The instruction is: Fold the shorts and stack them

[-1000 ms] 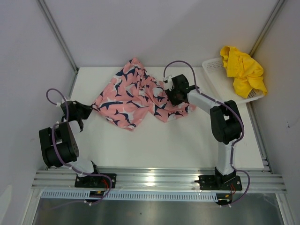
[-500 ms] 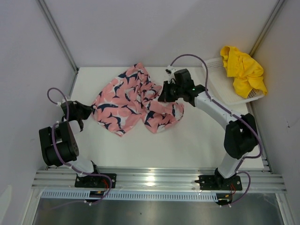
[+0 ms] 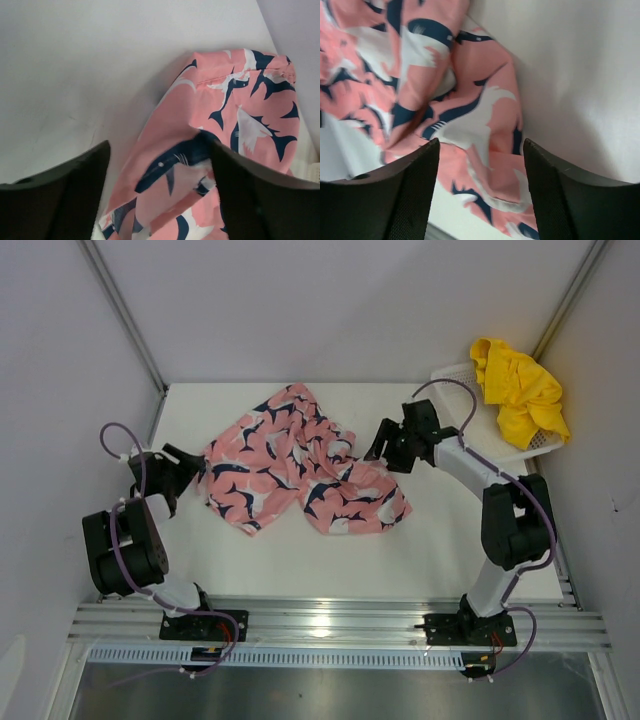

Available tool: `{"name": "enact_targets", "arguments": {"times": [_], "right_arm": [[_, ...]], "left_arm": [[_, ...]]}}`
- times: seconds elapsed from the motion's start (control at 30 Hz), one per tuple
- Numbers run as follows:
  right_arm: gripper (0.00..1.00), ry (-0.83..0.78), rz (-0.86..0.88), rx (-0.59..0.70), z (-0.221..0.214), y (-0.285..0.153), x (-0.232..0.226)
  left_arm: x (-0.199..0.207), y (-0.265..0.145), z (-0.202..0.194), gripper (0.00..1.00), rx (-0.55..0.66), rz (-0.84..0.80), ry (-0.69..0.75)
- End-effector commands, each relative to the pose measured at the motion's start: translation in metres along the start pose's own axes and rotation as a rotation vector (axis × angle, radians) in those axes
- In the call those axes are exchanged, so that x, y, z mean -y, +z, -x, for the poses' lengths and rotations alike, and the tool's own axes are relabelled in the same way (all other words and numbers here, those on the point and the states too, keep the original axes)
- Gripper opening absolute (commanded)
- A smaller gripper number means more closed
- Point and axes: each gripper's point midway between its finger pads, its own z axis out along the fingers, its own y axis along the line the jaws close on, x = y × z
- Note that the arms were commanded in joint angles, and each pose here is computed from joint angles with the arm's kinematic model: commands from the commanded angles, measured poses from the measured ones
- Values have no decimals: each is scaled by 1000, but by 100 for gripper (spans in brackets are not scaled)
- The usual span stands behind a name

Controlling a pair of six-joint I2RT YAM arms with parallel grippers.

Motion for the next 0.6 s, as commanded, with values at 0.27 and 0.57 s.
{"name": "enact_targets", "arguments": {"times": [0.27,0.57], "right_arm": [[80,-305,-267,175,-20,-49,30],[76,-318,-265,75,-69,-36,64]], "left_arm": [[53,-48,21,99,149,-37,148],[153,-72,-65,99,-13,-252,387]]}}
